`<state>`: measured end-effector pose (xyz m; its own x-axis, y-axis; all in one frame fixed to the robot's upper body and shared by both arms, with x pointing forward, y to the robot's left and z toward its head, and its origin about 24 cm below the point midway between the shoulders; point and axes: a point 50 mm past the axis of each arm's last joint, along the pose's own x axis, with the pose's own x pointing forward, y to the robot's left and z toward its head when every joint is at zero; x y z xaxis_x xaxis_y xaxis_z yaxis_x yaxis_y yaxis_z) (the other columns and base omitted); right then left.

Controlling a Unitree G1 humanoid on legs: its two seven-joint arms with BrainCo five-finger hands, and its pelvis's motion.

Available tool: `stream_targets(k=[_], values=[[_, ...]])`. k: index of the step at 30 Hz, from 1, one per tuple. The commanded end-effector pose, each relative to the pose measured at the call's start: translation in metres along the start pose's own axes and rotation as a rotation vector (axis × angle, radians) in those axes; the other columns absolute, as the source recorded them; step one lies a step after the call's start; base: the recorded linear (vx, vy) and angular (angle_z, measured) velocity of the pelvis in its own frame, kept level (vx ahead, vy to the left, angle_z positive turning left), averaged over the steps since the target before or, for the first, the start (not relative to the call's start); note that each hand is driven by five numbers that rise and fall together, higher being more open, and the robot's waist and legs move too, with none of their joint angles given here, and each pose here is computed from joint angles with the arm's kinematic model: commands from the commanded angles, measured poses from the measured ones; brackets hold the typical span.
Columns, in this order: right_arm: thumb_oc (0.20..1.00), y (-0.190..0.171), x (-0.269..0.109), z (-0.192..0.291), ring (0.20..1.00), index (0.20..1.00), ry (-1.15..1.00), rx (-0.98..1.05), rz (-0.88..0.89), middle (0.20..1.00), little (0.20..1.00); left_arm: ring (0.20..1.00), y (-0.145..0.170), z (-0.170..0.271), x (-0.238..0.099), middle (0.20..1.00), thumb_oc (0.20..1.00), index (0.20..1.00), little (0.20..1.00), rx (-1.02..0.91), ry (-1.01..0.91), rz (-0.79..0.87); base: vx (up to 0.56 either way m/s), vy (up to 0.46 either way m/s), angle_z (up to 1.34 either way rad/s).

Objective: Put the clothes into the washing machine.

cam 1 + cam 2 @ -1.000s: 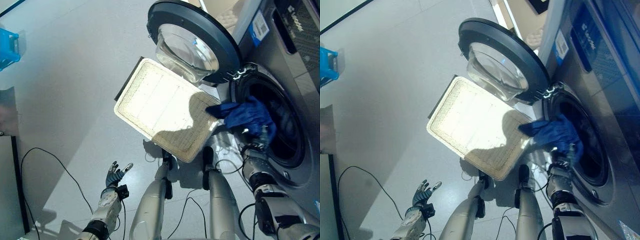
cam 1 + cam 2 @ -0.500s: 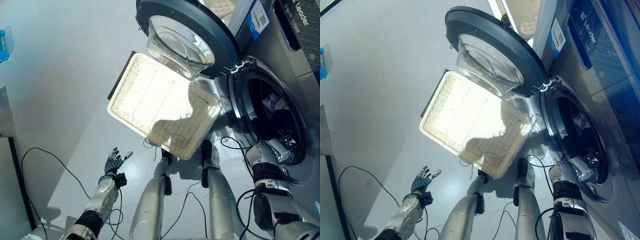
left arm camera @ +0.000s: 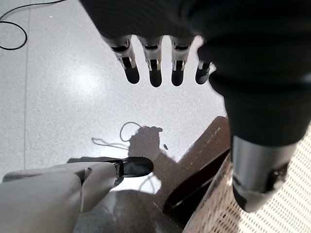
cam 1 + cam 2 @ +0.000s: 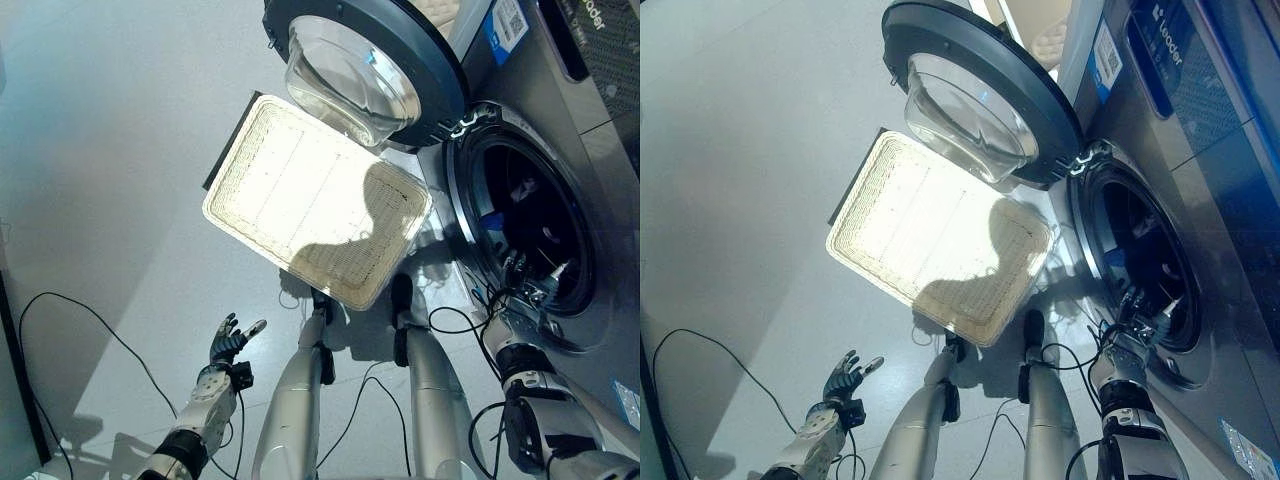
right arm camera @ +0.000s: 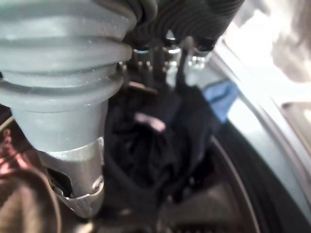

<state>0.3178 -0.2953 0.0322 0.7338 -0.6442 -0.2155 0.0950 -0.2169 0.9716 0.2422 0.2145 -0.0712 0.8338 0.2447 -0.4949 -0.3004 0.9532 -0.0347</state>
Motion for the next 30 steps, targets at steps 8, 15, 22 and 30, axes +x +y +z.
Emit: stream_targets(k=[8,15,22,30], values=[[1.0,0.065,-0.001,0.037,1.0,1.0,-0.259,-0.132,0.426,1.0,1.0,1.0,0.006,0.004,0.0,1.0,1.0,1.0,1.0,0.019,-0.032,0.002,-0.01,0.015,0.02],[1.0,0.044,0.006,0.031,1.0,1.0,-0.158,-0.378,0.138,1.0,1.0,1.0,0.009,0.011,0.003,1.0,1.0,1.0,1.0,0.025,-0.024,0.013,-0.01,0.008,0.0],[1.0,0.018,0.005,0.018,1.0,1.0,-0.101,-0.755,0.032,1.0,1.0,1.0,0.009,0.007,0.006,1.0,1.0,1.0,1.0,0.047,-0.012,0.016,-0.03,0.012,0.07],[1.0,-0.027,-0.025,-0.03,1.0,1.0,0.216,-1.111,0.208,1.0,1.0,1.0,0.006,-0.004,0.005,1.0,1.0,1.0,1.0,0.055,0.03,0.025,-0.02,0.107,0.04]])
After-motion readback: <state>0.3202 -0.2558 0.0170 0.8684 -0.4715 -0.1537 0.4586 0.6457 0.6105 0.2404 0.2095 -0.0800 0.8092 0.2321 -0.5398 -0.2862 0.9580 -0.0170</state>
